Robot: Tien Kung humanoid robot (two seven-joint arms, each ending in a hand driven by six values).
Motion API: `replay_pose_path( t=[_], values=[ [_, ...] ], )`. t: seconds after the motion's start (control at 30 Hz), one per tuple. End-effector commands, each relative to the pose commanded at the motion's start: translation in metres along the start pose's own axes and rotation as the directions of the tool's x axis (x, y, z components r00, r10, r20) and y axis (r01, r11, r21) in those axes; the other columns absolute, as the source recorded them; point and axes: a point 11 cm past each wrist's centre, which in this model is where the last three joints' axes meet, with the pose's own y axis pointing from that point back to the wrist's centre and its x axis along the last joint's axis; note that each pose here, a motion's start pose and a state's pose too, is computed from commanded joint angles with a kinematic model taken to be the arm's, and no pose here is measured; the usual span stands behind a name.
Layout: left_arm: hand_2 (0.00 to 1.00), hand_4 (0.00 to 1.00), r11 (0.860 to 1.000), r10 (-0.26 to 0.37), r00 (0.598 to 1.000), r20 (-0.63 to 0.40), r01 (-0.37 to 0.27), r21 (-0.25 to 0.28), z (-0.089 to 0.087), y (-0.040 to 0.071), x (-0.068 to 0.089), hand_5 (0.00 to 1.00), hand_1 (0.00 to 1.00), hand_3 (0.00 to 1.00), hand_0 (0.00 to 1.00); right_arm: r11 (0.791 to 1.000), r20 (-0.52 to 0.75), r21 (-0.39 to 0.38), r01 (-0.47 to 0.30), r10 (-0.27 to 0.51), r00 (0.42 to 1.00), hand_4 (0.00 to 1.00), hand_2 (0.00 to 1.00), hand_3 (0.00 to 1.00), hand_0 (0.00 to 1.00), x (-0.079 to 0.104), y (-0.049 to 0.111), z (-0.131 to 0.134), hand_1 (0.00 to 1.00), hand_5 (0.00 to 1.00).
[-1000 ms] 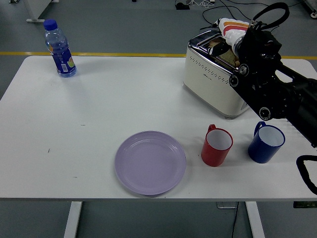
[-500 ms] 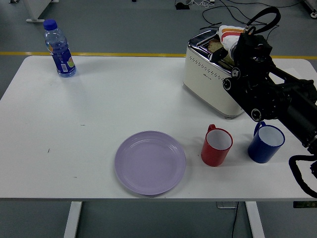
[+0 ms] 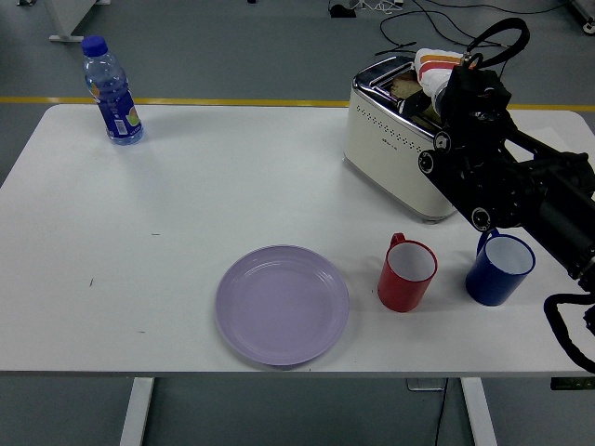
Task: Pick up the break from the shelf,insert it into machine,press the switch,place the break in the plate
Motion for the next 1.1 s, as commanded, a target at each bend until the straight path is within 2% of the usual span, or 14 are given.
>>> replay_pose_path(
  t=[0.13, 0.17, 0.33, 0.37, 0.57, 0.73, 0.77, 0.9, 1.1],
  values=[
    [0.594, 0.318, 1.000, 0.000, 1.000, 0.001, 0.000, 0.001, -0.001, 0.000, 0.000, 0.964, 0.568, 0.603, 0.651, 1.000, 0.000, 0.001, -0.005, 0.005, 1.000, 0.620, 0.391, 0.514, 0.287, 0.001, 0.000, -0.001, 0.314, 0.190],
    [0.594, 0.317, 1.000, 0.000, 1.000, 0.001, 0.000, 0.001, -0.001, 0.000, 0.000, 0.963, 0.568, 0.603, 0.651, 1.000, 0.000, 0.002, -0.008, 0.008, 1.000, 0.491, 0.389, 0.507, 0.222, 0.002, 0.000, -0.001, 0.306, 0.057],
    [0.594, 0.317, 1.000, 0.001, 1.000, 0.003, -0.001, 0.002, -0.001, 0.000, 0.001, 0.963, 0.568, 0.603, 0.651, 1.000, -0.012, 0.003, -0.015, 0.015, 1.000, 0.491, 0.389, 0.507, 0.222, 0.004, 0.001, -0.002, 0.306, 0.057],
    [0.594, 0.319, 1.000, 0.001, 1.000, 0.002, -0.001, 0.002, -0.001, 0.000, 0.001, 0.966, 0.568, 0.602, 0.651, 1.000, -0.012, 0.002, -0.017, 0.017, 1.000, 0.456, 0.381, 0.500, 0.226, 0.004, 0.001, -0.001, 0.296, 0.003],
    [0.594, 0.318, 1.000, 0.002, 1.000, 0.000, -0.002, 0.001, 0.000, 0.000, 0.001, 0.964, 0.568, 0.603, 0.651, 0.999, 0.001, 0.003, -0.036, 0.036, 0.999, 0.434, 0.378, 0.498, 0.240, 0.009, 0.000, 0.002, 0.293, 0.002],
    [0.594, 0.318, 1.000, 0.002, 1.000, -0.003, -0.002, -0.002, 0.001, 0.000, 0.002, 0.964, 0.568, 0.603, 0.651, 0.998, 0.032, 0.011, -0.067, 0.067, 0.997, 0.434, 0.378, 0.498, 0.240, 0.020, 0.002, 0.006, 0.293, 0.002],
    [0.594, 0.318, 1.000, 0.003, 1.000, -0.004, -0.003, -0.002, 0.001, 0.000, 0.002, 0.965, 0.568, 0.603, 0.651, 0.996, 0.045, 0.014, -0.083, 0.082, 0.996, 0.404, 0.374, 0.498, 0.243, 0.026, 0.003, 0.008, 0.286, 0.002],
    [0.594, 0.318, 1.000, 0.003, 1.000, -0.007, -0.003, -0.003, 0.001, 0.000, 0.002, 0.965, 0.568, 0.603, 0.651, 0.993, 0.072, 0.023, -0.115, 0.113, 0.991, 0.404, 0.374, 0.498, 0.243, 0.040, 0.006, 0.012, 0.286, 0.002],
    [0.595, 0.319, 1.000, 0.003, 1.000, -0.009, -0.003, -0.002, 0.001, 0.000, 0.003, 0.966, 0.568, 0.603, 0.650, 0.981, 0.121, 0.042, -0.190, 0.184, 0.975, 0.393, 0.368, 0.497, 0.238, 0.071, 0.015, 0.023, 0.280, 0.002]
  ],
)
